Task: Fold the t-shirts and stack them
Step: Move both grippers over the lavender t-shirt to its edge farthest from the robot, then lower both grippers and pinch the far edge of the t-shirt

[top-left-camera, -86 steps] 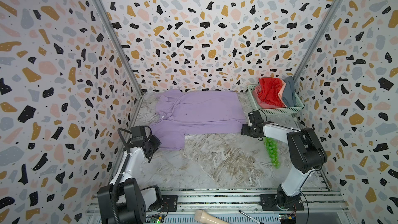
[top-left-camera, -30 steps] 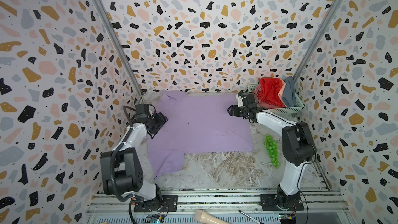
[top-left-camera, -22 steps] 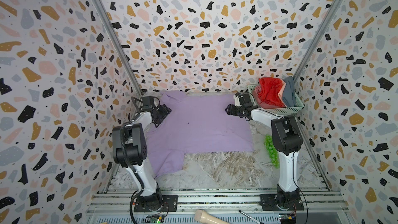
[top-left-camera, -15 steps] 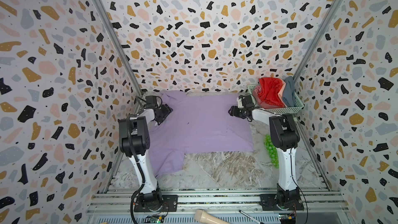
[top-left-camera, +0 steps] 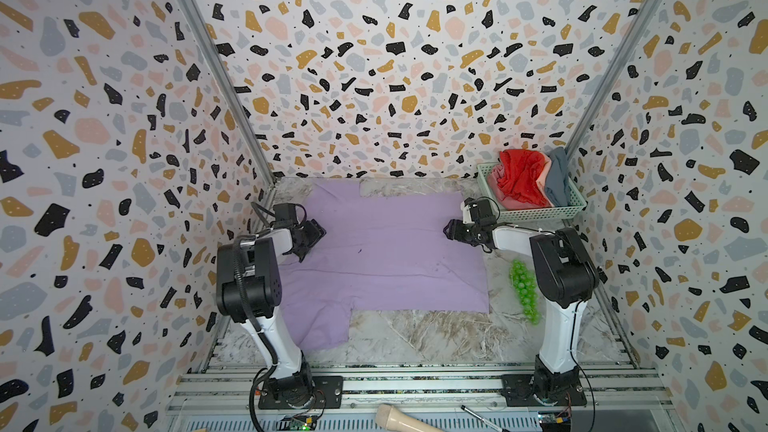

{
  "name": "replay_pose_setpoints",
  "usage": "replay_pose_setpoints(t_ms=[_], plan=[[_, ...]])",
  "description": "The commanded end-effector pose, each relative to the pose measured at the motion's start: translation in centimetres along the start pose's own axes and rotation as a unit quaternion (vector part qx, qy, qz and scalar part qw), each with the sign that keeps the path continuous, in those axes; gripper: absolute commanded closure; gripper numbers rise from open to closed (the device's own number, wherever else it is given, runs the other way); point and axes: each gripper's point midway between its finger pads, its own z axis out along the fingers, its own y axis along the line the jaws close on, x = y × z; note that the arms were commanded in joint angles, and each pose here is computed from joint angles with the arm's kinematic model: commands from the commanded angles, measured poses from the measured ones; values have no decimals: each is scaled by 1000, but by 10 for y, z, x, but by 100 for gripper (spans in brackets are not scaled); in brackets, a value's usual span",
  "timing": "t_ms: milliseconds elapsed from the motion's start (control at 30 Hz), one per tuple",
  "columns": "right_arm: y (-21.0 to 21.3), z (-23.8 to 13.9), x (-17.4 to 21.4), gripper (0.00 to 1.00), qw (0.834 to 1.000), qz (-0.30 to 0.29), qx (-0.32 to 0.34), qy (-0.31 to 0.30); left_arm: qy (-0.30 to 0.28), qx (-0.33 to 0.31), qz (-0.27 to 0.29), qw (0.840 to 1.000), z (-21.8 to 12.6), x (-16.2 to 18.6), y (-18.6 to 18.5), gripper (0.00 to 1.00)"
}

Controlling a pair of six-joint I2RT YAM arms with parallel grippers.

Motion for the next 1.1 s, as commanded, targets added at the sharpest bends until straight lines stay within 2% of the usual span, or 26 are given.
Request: replay_pose_setpoints(t_ms=[0,133,267,433,633,700,800,867,1067], plan=[[-24,-1,44,36,997,7,42,65,53,-27,-22,998,6,32,26,27],[-5,-8,0,36,998,-44,27,28,14,24,25,999,-20,-4,-27,27],[9,-10,-58,35,998,-56,12,-29,-13,23,82,996,-30,-27,-72,27],[11,0,-112,35,996,-39,-4,-79,-20,30,93,995,15,-59,-101,28],[4,17,-156,34,989,-39,-23,-139,-102,21,134,986,57,-137,-129,28],[0,26,-164,34,989,-36,-24,-141,-116,26,131,984,71,-153,-133,29],[-2,39,-167,34,990,-28,-36,-132,-115,49,106,986,92,-158,-136,29],[-1,49,-163,34,992,-24,-43,-119,-107,57,90,989,103,-152,-131,29],[-18,75,-131,35,998,-9,-22,-63,-62,1,52,997,120,-117,-77,30]])
